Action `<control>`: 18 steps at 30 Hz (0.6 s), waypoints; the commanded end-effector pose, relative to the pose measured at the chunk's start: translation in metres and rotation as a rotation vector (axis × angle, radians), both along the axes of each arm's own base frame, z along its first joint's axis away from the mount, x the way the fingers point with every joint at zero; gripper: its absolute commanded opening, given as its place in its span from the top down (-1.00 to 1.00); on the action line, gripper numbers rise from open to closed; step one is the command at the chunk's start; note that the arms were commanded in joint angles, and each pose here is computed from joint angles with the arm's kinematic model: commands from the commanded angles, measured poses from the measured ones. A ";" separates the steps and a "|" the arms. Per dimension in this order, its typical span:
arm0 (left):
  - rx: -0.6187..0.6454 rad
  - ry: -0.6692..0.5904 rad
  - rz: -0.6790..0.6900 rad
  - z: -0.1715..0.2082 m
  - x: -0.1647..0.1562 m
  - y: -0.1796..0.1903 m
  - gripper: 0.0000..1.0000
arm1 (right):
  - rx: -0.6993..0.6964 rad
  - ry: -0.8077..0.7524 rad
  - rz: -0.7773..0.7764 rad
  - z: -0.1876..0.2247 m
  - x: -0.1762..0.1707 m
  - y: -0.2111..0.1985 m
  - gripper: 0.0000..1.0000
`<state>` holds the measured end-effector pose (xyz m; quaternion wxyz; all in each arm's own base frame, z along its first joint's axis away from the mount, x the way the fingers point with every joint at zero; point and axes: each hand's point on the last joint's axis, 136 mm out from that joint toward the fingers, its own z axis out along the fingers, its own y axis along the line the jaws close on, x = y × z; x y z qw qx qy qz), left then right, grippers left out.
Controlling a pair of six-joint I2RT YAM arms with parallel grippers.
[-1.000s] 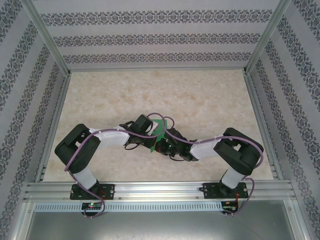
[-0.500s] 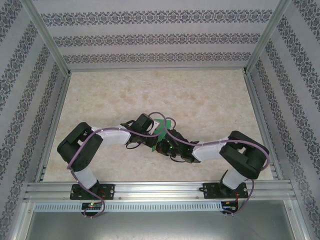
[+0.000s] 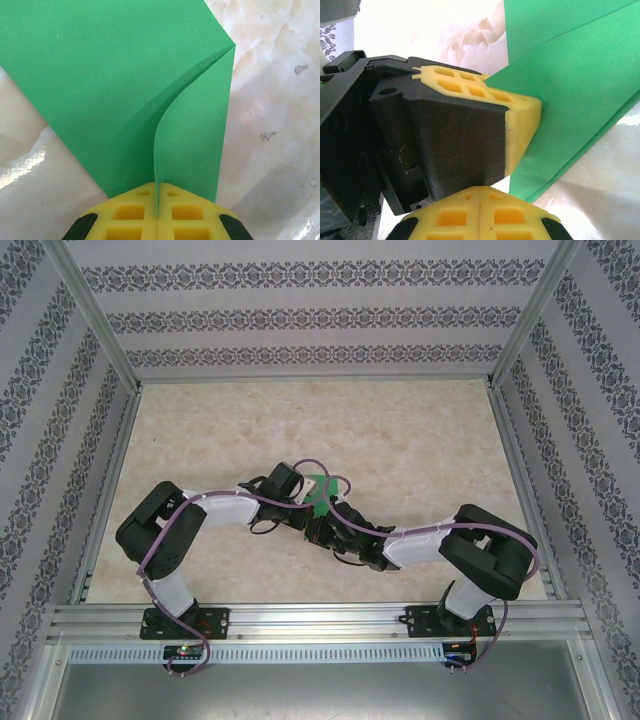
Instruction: Fold a paper plane with a square sheet of paper (pick it up from the middle)
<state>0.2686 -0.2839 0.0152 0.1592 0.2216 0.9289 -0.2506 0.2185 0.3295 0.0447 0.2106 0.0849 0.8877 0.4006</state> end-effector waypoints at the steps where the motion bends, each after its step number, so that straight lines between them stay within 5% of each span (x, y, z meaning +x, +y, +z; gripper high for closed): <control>1: 0.155 0.193 0.007 -0.050 -0.044 0.031 1.00 | -0.027 0.024 -0.003 -0.014 -0.008 -0.002 1.00; 6: 0.149 0.196 0.012 -0.049 -0.044 0.029 1.00 | -0.050 0.035 -0.065 -0.022 -0.017 -0.026 1.00; 18: 0.146 0.209 0.013 -0.051 -0.045 0.028 1.00 | 0.063 -0.006 -0.039 -0.005 0.000 -0.003 1.00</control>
